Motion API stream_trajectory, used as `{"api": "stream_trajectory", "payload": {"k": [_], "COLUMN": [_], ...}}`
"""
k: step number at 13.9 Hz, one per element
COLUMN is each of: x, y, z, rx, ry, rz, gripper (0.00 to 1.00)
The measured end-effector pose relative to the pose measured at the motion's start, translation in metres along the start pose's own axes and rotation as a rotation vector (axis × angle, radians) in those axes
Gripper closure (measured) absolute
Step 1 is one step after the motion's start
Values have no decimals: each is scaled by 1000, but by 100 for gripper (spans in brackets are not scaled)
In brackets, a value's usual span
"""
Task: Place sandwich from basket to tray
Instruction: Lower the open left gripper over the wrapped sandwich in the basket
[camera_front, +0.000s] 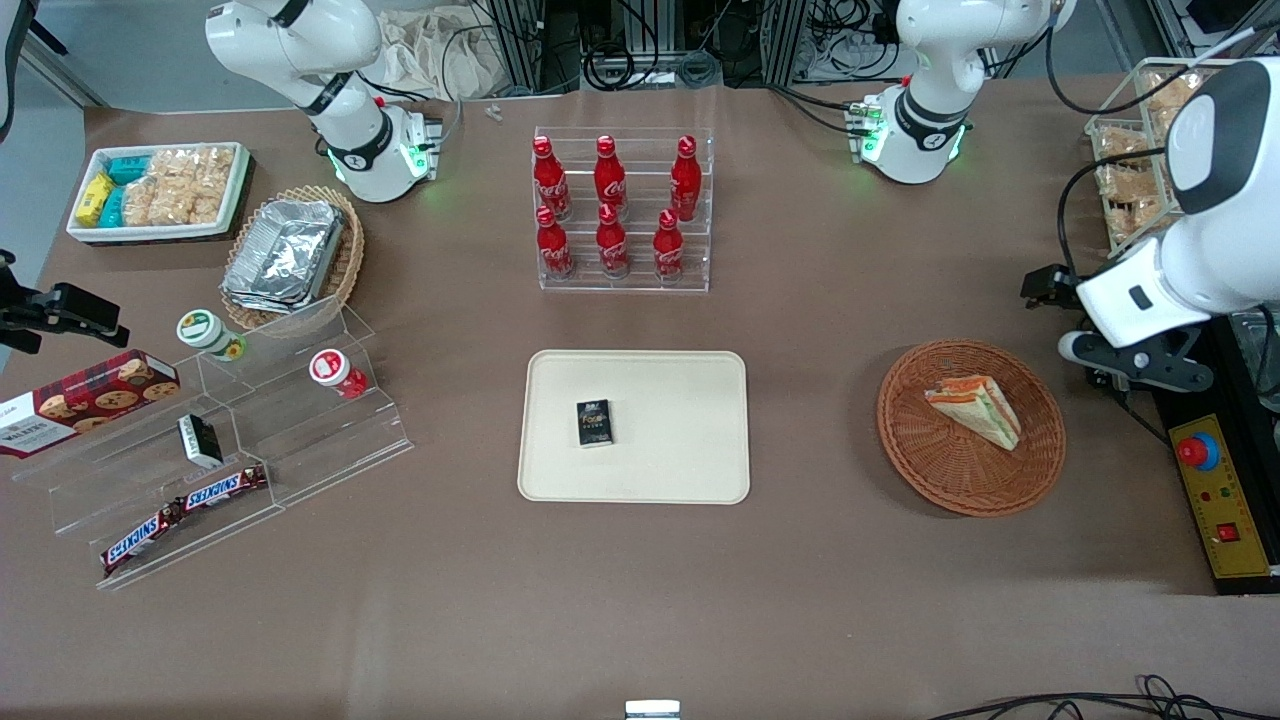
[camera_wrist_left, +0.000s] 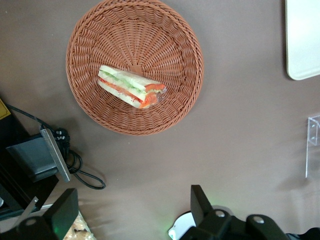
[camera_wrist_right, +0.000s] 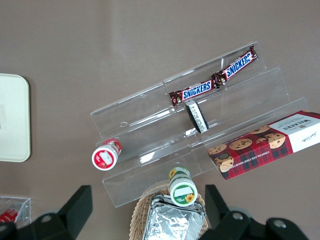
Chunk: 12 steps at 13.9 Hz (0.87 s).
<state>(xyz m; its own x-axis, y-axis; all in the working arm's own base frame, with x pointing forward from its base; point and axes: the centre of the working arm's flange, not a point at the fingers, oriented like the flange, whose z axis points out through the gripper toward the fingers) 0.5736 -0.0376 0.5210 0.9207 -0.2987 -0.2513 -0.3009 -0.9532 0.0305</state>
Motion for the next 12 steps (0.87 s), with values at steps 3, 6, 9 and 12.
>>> {"api": "stream_trajectory", "payload": {"k": [3, 6, 9, 12], "x": [10, 18, 30, 34], "y": [-2, 0, 2, 1], "z": [11, 24, 47, 91], "rx": [-10, -17, -16, -17], "ry": [-21, -45, -29, 30], "rz": [-34, -179, -419, -614], "gripper": [0, 0, 0, 0]}}
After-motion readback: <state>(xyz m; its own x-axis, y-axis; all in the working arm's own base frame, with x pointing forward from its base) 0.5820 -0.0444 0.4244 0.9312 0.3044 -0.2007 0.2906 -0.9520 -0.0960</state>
